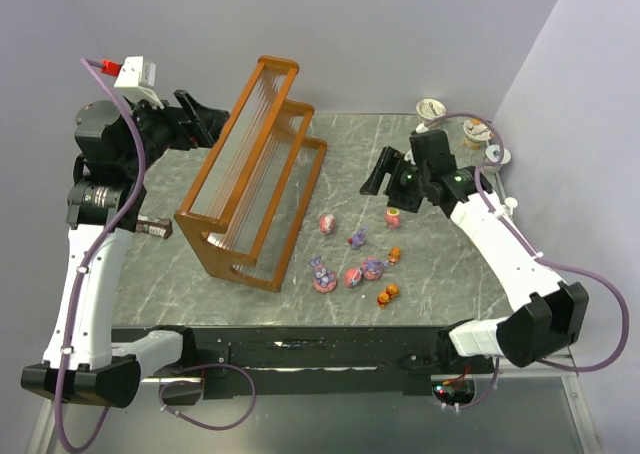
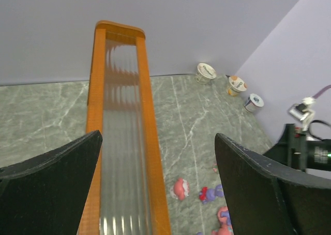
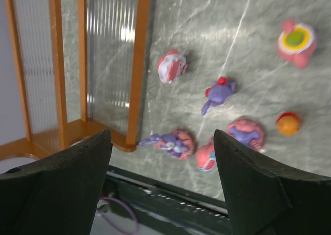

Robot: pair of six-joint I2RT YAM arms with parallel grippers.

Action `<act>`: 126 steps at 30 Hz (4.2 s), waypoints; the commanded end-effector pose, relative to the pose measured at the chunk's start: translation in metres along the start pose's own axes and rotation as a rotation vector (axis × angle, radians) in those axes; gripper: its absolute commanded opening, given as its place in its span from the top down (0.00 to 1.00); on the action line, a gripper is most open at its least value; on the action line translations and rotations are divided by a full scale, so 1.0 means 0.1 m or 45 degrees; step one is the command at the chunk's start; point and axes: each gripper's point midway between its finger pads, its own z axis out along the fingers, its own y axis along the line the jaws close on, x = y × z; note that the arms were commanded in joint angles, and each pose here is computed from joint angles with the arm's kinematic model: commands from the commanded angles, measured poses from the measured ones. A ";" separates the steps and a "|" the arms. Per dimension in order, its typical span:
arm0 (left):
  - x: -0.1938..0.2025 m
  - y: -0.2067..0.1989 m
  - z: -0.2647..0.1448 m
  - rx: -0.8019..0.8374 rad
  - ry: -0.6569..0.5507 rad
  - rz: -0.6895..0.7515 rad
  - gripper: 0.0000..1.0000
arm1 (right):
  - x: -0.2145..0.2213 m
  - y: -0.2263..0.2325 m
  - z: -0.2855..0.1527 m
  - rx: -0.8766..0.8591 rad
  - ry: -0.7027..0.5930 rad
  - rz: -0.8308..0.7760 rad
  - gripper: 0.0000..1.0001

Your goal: Place and organize the plastic toys onto the shelf

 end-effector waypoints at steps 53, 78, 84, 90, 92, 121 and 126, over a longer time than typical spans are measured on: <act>0.22 0.32 0.24 -0.177 0.116 -0.139 0.04 | 0.54 -0.29 0.90 0.421 0.259 0.206 1.00; 0.31 0.32 0.27 -0.166 0.144 -0.184 0.04 | 0.70 1.34 0.63 -0.314 0.328 -0.347 1.00; 0.38 0.33 0.29 -0.165 0.162 -0.217 0.04 | 0.85 1.48 0.81 -0.329 0.408 -0.365 1.00; 0.44 0.36 0.31 -0.179 0.175 -0.240 0.04 | 1.09 1.48 1.04 -0.243 0.531 -0.328 1.00; 0.47 0.37 0.32 -0.180 0.181 -0.248 0.04 | 1.18 1.46 1.07 -0.220 0.565 -0.299 1.00; 0.68 0.70 0.50 -0.353 0.199 -0.347 0.04 | 1.90 1.36 1.38 0.054 0.680 -0.107 1.00; 0.67 0.72 0.49 -0.370 0.192 -0.341 0.04 | 1.96 1.37 1.38 0.047 0.686 -0.093 1.00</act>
